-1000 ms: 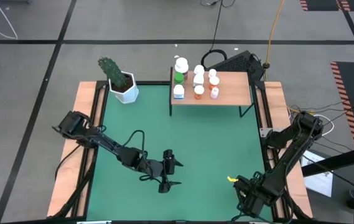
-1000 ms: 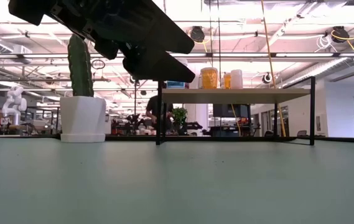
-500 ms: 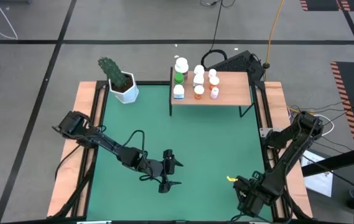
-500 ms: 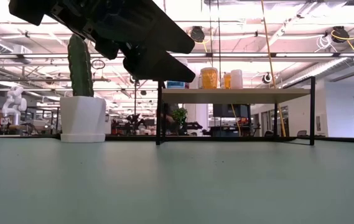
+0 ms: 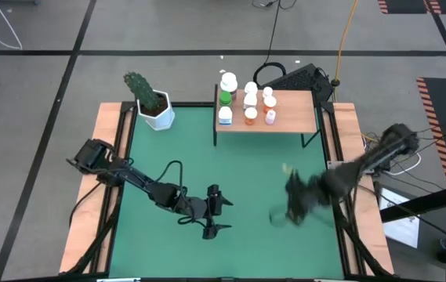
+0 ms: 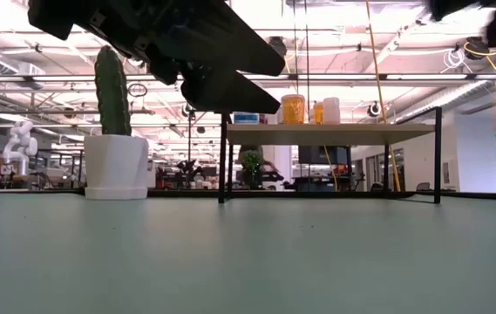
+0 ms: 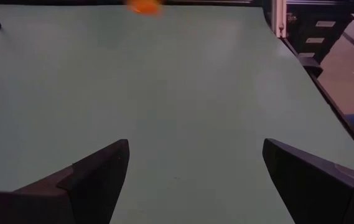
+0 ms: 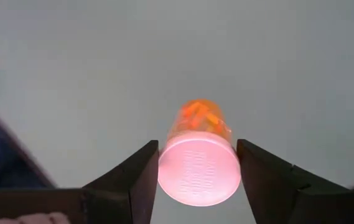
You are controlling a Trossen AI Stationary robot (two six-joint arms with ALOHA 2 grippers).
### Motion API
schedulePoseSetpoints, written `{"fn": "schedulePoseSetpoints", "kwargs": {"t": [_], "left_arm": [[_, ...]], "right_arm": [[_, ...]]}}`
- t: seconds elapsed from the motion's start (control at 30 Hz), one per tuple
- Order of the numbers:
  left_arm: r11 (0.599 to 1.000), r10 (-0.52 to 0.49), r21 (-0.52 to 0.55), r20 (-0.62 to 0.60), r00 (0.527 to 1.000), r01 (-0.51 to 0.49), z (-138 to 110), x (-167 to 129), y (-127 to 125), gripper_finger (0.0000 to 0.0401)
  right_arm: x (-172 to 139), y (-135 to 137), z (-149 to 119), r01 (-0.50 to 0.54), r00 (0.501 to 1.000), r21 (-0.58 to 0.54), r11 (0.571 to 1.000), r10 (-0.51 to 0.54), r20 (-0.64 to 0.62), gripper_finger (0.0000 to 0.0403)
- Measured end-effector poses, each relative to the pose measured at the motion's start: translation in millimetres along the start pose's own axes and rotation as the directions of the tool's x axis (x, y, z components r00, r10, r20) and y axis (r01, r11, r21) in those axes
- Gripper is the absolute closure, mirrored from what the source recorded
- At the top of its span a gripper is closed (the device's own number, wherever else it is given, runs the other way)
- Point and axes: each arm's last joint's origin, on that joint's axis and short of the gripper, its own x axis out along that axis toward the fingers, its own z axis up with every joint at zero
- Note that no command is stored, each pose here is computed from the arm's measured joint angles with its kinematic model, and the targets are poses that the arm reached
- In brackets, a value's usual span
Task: Pick and place medicine bottles onto shelf by color
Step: Put the orange pill bottle on the shelf
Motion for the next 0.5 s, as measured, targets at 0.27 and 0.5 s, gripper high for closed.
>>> {"fn": "schedulePoseSetpoints", "kwargs": {"t": [0.27,0.5], "left_arm": [[1.000,0.004,0.023,0.000,1.000,-0.004,0,0,1,0.0029],[0.999,0.028,0.034,-0.002,1.000,-0.028,2,2,11,0.0029]], "right_arm": [[-75,-107,70,-0.101,0.970,0.276,0.956,0.033,0.241,0.0213],[-146,-161,121,-0.190,0.861,0.356,0.915,-0.019,0.508,0.0214]]}}
